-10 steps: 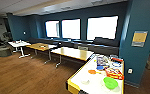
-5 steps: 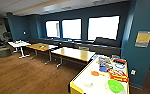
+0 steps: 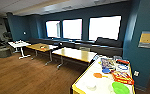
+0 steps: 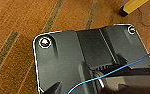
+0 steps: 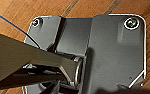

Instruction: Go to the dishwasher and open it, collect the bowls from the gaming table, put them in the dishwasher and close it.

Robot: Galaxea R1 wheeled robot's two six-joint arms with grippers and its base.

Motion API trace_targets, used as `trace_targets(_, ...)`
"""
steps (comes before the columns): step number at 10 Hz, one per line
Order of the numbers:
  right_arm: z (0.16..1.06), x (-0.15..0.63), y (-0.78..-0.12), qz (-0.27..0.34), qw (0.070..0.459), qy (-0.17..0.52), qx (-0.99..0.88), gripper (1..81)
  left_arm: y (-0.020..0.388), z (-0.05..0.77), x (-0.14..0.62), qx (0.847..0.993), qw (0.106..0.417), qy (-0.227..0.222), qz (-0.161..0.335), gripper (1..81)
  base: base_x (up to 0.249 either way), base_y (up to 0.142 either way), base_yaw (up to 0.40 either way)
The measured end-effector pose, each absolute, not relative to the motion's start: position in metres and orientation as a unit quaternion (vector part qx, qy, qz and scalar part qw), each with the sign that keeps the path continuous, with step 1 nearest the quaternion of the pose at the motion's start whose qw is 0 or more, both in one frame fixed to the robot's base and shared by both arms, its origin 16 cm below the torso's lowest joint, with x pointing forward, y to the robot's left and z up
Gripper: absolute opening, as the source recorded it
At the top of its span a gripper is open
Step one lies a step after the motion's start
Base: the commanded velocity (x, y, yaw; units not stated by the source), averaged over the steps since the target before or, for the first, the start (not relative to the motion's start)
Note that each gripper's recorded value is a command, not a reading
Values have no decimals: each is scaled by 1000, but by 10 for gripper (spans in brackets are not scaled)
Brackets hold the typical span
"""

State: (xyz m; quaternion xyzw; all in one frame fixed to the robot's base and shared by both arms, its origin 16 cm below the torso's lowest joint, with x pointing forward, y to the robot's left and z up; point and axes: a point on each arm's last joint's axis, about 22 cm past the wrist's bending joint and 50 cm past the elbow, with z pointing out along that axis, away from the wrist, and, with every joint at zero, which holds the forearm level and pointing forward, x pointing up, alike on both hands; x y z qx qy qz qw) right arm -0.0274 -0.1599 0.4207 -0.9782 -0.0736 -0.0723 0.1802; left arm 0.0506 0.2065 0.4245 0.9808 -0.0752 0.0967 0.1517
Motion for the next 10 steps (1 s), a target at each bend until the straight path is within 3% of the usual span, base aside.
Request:
trace_targets(4,421,-28,-160,-72,180,-74,-978,811,207,424,51,981,151,-75,96,811,103,72,0)
trace_targets(10,421,-24,-161,-75,179,-74,-978,811,207,425,55,981,151,-75,99,811,38,0,0)
